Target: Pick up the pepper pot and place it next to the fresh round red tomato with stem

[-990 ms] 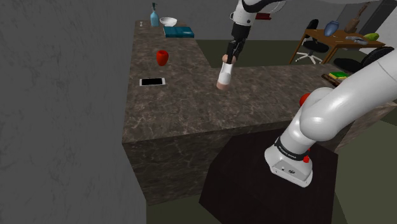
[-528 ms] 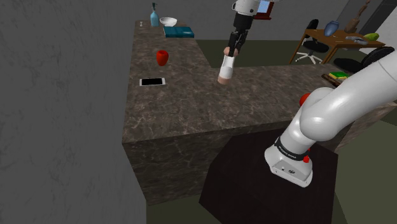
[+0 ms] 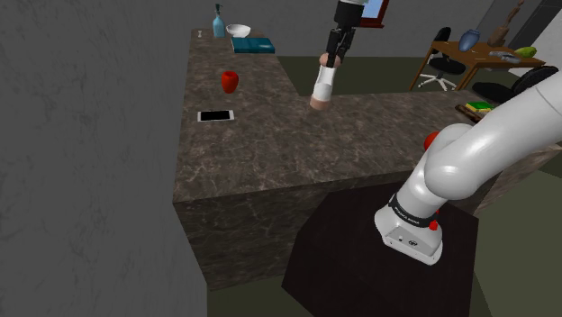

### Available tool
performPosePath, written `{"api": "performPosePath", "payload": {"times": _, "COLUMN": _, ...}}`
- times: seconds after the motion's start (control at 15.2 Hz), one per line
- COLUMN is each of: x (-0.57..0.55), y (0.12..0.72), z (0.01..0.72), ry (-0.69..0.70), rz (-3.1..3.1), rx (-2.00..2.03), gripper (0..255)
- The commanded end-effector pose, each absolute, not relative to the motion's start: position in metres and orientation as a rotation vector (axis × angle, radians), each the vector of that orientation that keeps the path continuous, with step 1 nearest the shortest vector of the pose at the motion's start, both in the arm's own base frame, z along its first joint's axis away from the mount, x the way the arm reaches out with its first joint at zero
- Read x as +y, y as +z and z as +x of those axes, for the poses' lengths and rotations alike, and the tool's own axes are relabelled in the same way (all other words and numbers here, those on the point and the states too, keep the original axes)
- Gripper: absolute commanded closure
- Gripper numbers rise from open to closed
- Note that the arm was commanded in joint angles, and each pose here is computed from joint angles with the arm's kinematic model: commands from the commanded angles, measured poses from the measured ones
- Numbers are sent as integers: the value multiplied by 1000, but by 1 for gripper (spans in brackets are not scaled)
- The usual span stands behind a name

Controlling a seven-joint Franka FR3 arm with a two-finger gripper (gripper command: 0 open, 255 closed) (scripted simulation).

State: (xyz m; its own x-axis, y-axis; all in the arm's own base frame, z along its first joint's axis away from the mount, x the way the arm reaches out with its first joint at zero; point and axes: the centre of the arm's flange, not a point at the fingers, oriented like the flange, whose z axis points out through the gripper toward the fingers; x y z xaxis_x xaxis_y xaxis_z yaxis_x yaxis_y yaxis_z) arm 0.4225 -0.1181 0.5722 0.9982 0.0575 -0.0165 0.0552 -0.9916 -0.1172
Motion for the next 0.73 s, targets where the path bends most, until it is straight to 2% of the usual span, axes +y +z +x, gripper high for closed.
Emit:
{"api": "performPosePath", "payload": {"times": 0.0, "x": -119, "y": 584, "z": 422, "ry": 30, "rz": -3023, "rx": -86, "gripper": 255}}
{"api": "performPosePath", "payload": {"times": 0.66, "x": -119, "y": 636, "z": 422, "ry": 30, "rz": -3023, "rx": -86, "gripper": 255}}
